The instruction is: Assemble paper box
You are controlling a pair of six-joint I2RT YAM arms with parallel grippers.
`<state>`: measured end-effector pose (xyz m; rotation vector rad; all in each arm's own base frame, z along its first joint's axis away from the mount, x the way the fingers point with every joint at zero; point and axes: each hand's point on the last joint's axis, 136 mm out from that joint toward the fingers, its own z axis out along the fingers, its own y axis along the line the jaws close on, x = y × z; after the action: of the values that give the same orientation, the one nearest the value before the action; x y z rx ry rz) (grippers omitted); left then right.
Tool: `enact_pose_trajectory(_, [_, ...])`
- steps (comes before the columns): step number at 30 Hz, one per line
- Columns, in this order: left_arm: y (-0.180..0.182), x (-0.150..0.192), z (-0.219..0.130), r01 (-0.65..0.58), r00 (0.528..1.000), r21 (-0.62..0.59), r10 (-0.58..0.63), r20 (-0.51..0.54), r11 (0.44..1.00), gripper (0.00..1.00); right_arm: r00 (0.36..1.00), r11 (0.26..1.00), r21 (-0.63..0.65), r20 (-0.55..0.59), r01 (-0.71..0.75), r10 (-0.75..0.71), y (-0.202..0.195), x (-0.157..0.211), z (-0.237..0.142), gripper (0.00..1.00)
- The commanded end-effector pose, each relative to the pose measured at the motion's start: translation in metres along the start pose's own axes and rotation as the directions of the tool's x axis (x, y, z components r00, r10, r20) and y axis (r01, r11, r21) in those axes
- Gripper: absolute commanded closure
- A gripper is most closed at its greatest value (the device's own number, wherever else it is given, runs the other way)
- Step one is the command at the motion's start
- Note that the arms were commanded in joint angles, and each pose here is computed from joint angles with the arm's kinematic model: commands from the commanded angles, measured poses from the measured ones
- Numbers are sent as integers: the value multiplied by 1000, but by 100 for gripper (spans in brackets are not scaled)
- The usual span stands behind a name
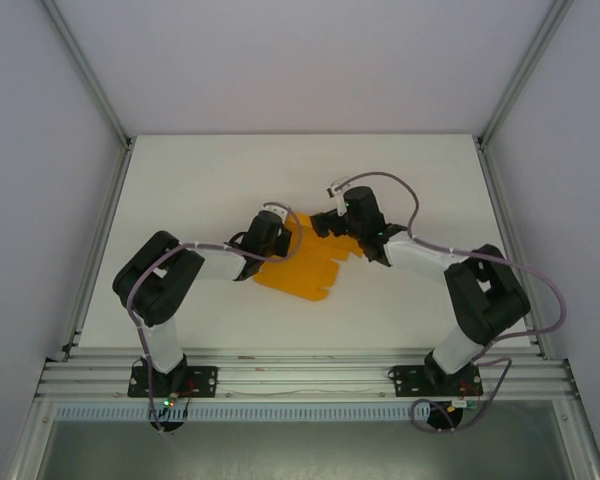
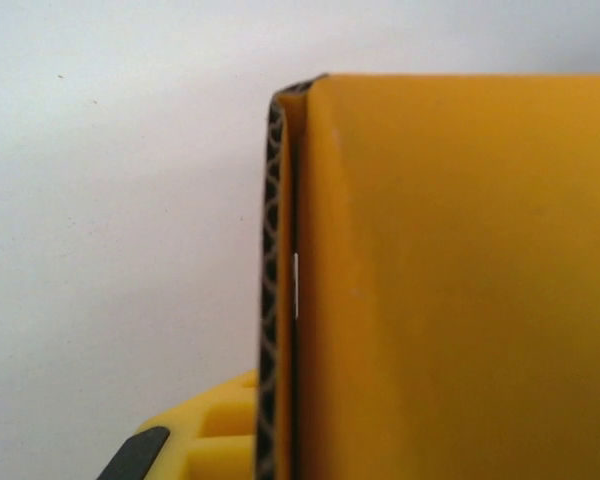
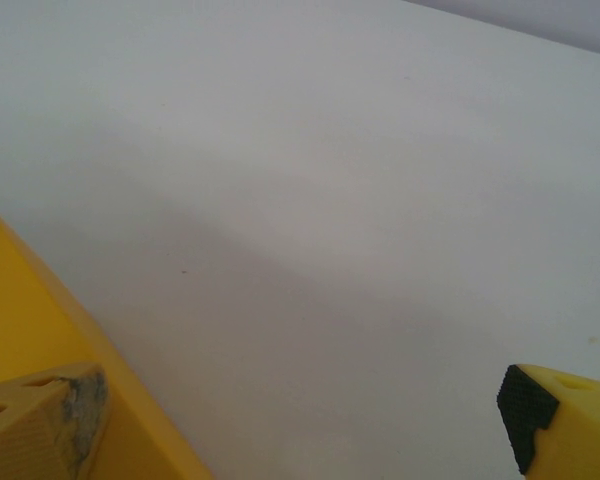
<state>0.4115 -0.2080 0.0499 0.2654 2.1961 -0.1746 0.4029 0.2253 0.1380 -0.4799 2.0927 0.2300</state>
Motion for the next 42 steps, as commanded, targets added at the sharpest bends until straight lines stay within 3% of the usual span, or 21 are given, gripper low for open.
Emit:
enact_pose_trajectory(1, [7, -15, -6, 40, 999, -54, -39, 27, 998, 100, 993, 978, 185, 80, -101, 88, -36, -28, -37, 0])
enact_pose_trajectory(4, [11, -18, -11, 76, 997, -72, -74, 36, 994, 100, 993, 949, 293, 67, -117, 101, -62, -26, -61, 0])
enact_pose_trajectory(7, [15, -23, -17, 121, 992, -87, -116, 58, 989, 100, 990, 935, 325, 47, -141, 133, -72, -16, -78, 0])
enact_pose_trajectory(12, [18, -28, -25, 166, 986, -98, -162, 48, 981, 100, 988, 970, 188, 27, -153, 150, -50, -4, -90, 0])
enact_pose_trajectory(15, [13, -31, -30, 185, 982, -64, -182, 53, 981, 100, 988, 973, 173, 18, -153, 152, -47, -1, -86, 0])
enact_pose_trajectory(22, [10, -36, -37, 205, 978, -42, -203, 54, 978, 100, 987, 981, 111, -12, -158, 160, -33, 1, -58, 0])
enact_pose_trajectory(26, [3, -35, -35, 219, 975, -3, -219, 46, 976, 100, 984, 984, -2, -17, -176, 176, -12, -7, -38, 0])
enact_pose_trajectory(31, [-5, -39, -37, 244, 968, 35, -245, 54, 969, 100, 959, 963, -50, 93, -264, 268, -7, -27, -21, 0])
enact_pose_trajectory(37, [-10, -46, -39, 284, 955, 36, -286, 82, 958, 100, 862, 912, -26, 315, -409, 396, -10, -53, -22, 0])
enact_pose_trajectory(42, [-9, -53, -44, 313, 944, 32, -315, 103, 949, 100, 886, 913, 81, 291, -400, 362, -18, -46, -32, 0])
